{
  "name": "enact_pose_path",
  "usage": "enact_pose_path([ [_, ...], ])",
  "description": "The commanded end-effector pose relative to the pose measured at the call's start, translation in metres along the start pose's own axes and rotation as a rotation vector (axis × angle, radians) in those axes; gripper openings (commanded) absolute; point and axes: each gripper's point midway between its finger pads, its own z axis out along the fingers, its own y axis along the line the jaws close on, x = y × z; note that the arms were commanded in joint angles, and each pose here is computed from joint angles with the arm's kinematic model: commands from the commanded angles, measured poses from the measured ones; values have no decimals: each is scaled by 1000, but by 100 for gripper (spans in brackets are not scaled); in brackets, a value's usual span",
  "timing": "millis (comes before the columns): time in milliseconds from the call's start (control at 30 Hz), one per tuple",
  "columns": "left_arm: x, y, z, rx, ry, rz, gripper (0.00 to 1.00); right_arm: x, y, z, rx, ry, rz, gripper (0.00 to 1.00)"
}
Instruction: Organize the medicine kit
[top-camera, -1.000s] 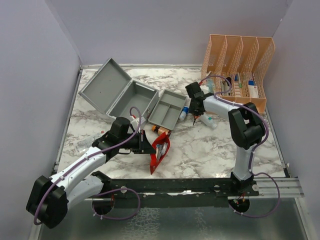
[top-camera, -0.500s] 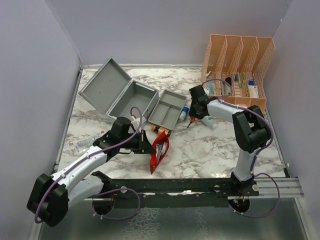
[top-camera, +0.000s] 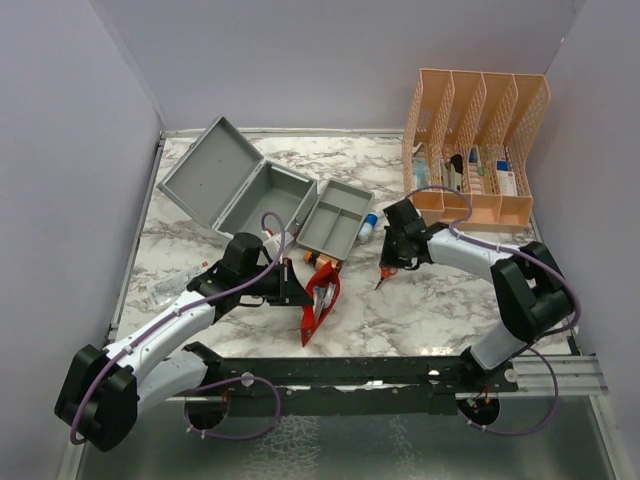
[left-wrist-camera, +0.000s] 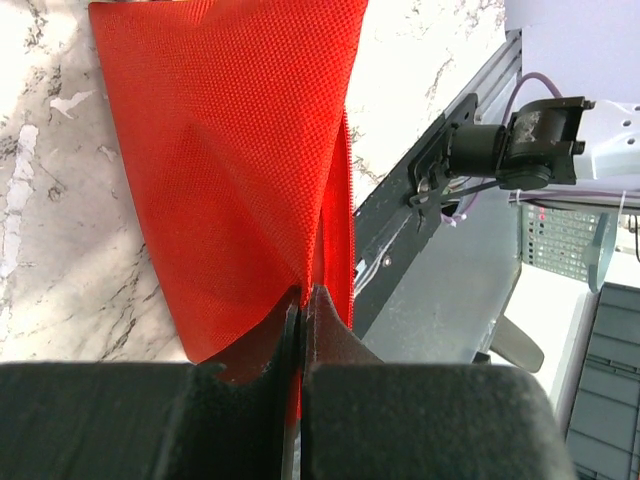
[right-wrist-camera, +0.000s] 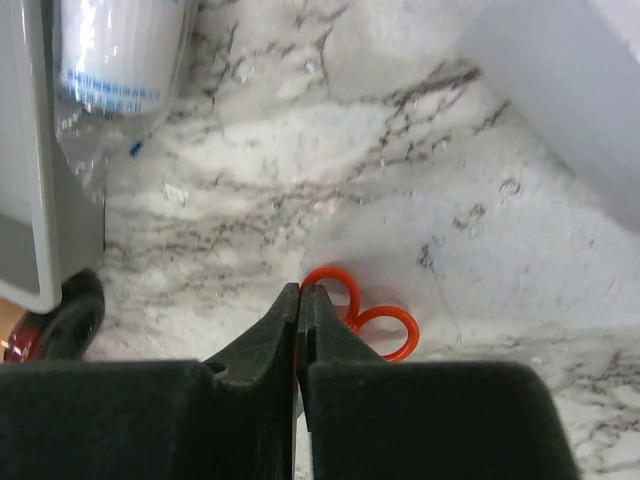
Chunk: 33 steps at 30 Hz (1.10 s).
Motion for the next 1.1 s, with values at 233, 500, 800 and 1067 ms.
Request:
enact_pose_path([
  [233,-18,-25,-3,87,-39,65,0,19,9,-32,-104,-20,-17,1],
  [500,-22,-38,0,173,-49,41,0,9,36,-58,-262,-116,-35,1],
  [800,-9,-12,9,95,17,80,0,-1,60,-90,-394,-236,-104,1],
  [1067,-3,10,12,2,40,80,0,8,98,-122,-523,-308,-176,1],
])
